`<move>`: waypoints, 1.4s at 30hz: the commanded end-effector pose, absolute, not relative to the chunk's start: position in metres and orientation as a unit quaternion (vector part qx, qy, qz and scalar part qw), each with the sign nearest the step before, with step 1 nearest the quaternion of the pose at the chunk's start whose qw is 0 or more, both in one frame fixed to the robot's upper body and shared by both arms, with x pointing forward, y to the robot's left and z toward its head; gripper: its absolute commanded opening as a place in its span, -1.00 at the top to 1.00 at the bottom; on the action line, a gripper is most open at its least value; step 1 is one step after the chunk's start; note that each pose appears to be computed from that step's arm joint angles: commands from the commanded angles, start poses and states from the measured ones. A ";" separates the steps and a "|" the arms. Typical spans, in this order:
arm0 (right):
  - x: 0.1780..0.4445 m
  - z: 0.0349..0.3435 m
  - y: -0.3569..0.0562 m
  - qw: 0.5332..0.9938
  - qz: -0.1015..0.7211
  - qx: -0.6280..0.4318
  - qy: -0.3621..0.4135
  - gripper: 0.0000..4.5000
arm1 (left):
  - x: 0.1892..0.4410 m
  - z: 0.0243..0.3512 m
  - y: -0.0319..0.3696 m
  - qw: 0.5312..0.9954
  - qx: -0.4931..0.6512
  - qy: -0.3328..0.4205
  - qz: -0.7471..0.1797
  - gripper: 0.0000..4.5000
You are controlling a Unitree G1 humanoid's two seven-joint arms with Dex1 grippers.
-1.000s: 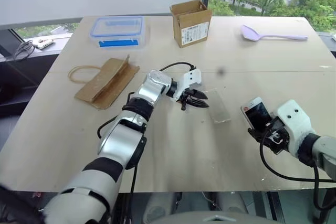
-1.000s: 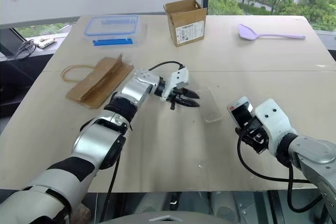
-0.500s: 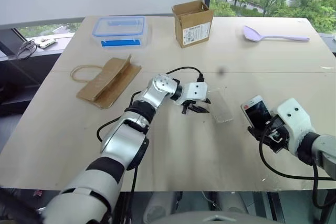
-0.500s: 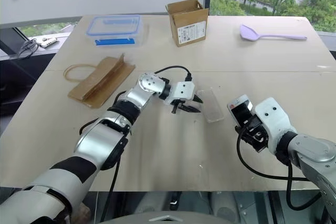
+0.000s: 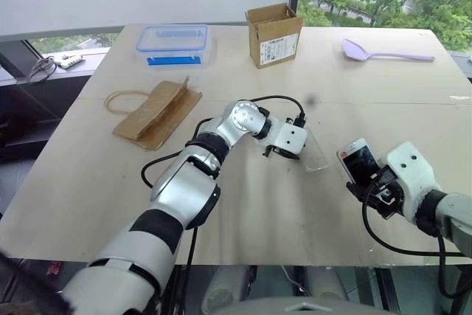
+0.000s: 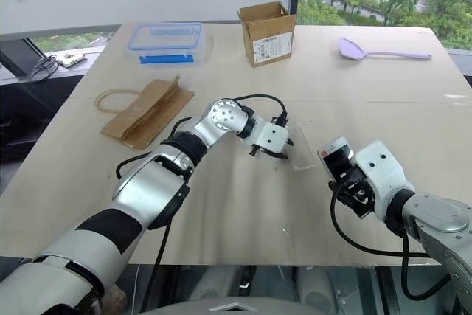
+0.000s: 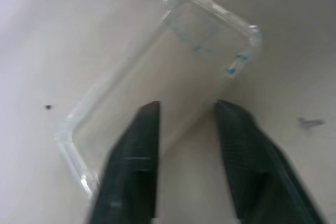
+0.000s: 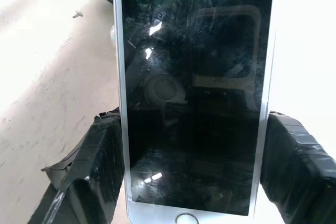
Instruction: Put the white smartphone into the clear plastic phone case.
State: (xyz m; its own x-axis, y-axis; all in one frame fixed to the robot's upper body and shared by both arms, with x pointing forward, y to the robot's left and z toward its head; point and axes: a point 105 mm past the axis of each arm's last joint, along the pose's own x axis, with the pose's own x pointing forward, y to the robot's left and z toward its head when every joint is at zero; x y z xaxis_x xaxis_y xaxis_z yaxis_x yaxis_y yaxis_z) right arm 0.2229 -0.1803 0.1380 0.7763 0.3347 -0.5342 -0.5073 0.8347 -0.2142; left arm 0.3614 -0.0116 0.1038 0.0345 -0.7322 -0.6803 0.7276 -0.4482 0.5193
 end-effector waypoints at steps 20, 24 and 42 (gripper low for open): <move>0.238 0.161 -0.170 0.942 0.245 -0.158 0.168 -0.33 | 0.322 0.207 0.081 0.598 -0.059 0.353 -0.717 1.00; 0.238 0.161 -0.168 0.941 0.248 -0.158 0.167 -0.33 | 0.301 0.224 0.086 0.560 -0.122 0.405 -0.713 1.00; 0.231 0.155 -0.163 0.938 0.246 -0.167 0.178 -0.33 | 0.365 0.137 0.088 0.636 0.192 0.307 -0.681 -0.11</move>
State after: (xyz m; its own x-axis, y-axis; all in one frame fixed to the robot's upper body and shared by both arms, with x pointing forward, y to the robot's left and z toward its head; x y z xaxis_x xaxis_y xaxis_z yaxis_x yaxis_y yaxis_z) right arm 0.2328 -0.1668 0.1461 0.8006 0.3947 -0.4508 -0.5170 0.8353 -0.1868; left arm 0.3557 0.0842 0.1198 -0.1849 -0.7190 -0.6700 0.9662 -0.0082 -0.2578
